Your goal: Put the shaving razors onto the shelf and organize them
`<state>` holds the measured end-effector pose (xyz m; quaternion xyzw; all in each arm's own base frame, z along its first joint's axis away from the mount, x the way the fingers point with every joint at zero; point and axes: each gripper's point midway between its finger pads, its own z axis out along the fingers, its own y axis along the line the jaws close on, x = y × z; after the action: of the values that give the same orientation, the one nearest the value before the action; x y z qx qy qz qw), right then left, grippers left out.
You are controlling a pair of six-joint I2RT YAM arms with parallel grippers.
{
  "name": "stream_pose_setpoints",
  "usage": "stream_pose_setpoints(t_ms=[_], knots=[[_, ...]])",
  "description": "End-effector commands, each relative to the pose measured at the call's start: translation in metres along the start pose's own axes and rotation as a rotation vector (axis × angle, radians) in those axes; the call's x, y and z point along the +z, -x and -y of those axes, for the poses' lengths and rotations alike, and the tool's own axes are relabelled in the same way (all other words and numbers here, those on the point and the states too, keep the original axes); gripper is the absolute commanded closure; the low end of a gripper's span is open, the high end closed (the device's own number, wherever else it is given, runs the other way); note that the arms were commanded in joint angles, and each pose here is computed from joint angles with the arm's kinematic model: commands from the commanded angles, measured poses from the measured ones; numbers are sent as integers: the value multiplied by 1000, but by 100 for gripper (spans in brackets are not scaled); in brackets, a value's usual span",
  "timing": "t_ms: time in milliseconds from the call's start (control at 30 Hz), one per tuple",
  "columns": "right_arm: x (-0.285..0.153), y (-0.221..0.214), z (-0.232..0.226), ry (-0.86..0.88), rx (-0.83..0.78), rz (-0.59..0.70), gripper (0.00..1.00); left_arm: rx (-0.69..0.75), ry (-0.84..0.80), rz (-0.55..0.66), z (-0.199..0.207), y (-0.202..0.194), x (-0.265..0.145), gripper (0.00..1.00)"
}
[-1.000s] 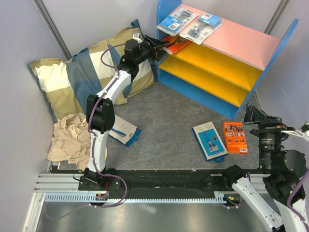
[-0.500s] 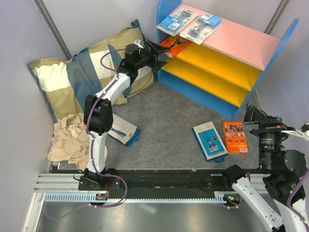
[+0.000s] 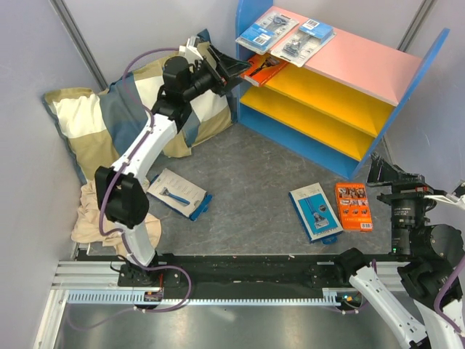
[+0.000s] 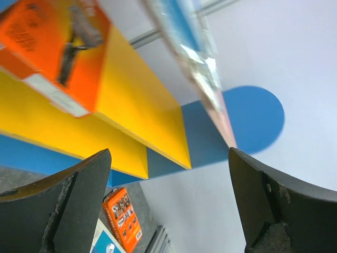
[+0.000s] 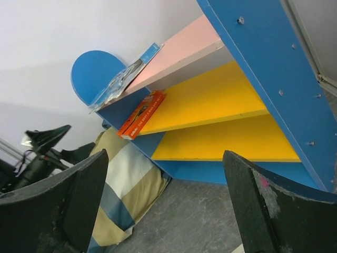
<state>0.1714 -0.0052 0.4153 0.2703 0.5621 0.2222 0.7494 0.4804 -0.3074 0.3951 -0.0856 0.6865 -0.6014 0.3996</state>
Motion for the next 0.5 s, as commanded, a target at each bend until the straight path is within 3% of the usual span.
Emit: stream_pose_setpoints(t_ms=[0,167,467], knots=[[2,4,-1,-12,-34,-1,2,204,-51,-67,41,-33,-21,2],[5,-7,-2,-8,-36,-34,2,253,-43,-205,48,-113,-15,2],[4,-14,0,-8,-29,-53,2,258,28,-482,9,-265,9,3]])
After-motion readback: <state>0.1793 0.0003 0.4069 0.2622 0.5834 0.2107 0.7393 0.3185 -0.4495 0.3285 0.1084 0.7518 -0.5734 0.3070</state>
